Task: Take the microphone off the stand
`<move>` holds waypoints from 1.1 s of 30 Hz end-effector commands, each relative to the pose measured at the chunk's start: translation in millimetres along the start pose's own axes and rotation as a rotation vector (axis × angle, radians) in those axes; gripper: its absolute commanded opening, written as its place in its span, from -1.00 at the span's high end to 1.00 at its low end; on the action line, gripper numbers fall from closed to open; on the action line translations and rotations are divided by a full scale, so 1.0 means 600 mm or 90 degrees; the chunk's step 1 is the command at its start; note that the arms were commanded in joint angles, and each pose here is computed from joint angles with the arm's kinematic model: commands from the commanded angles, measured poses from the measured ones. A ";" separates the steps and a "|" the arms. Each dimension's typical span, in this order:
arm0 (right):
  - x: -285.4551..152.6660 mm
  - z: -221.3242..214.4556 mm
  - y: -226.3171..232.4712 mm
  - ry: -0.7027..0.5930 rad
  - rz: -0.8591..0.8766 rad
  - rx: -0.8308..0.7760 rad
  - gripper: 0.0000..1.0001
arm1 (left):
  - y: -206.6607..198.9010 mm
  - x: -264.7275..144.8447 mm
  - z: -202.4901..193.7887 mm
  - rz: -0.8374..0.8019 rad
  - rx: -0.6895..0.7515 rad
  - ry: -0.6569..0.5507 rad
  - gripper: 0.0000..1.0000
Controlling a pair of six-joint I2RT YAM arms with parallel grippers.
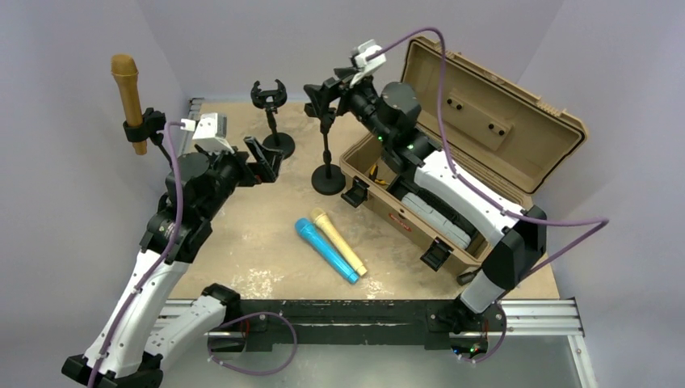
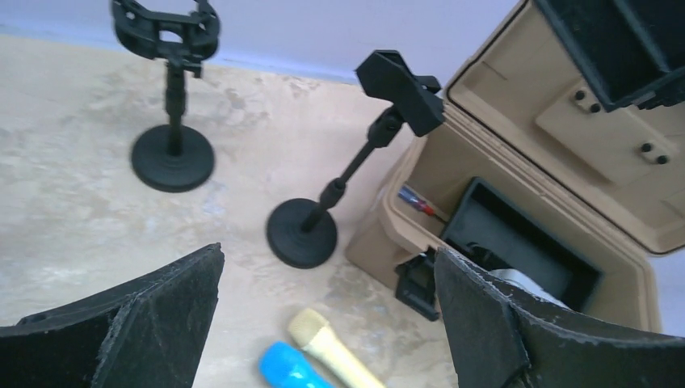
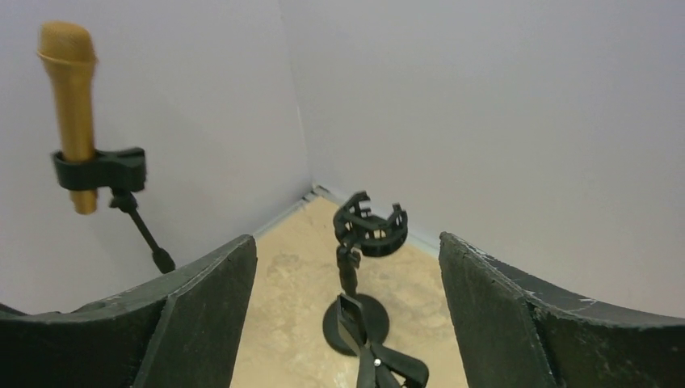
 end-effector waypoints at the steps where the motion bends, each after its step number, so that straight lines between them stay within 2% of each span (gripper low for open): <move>1: 0.007 -0.018 0.000 0.061 -0.088 -0.087 -0.58 | 0.033 -0.015 0.005 0.062 0.121 -0.035 -1.00; 8: 0.018 -0.051 0.000 0.106 -0.140 -0.159 -0.45 | 0.046 -0.028 0.004 0.086 0.161 -0.046 -1.00; 14: 0.010 -0.088 0.003 0.147 -0.173 -0.212 -0.11 | 0.046 -0.025 -0.001 0.089 0.172 -0.040 -1.00; 18: 0.009 -0.103 0.004 0.160 -0.169 -0.224 0.05 | 0.045 -0.023 -0.004 0.088 0.171 -0.035 -1.00; 25: 0.015 -0.115 0.007 0.168 -0.153 -0.229 0.17 | 0.044 -0.019 -0.008 0.085 0.169 -0.027 -1.00; 33: 0.006 -0.119 0.021 0.171 -0.101 -0.211 0.14 | 0.045 -0.016 -0.009 0.088 0.170 -0.023 -1.00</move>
Point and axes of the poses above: each gripper's point midway between its finger pads, its own x axis out along the fingers, its own y axis along the line the jaws close on, z = x × y, the point moved 7 cm from there along -x, back along the fingers, and after that the axes turned 4 degrees about x, right-handed, at the moved point
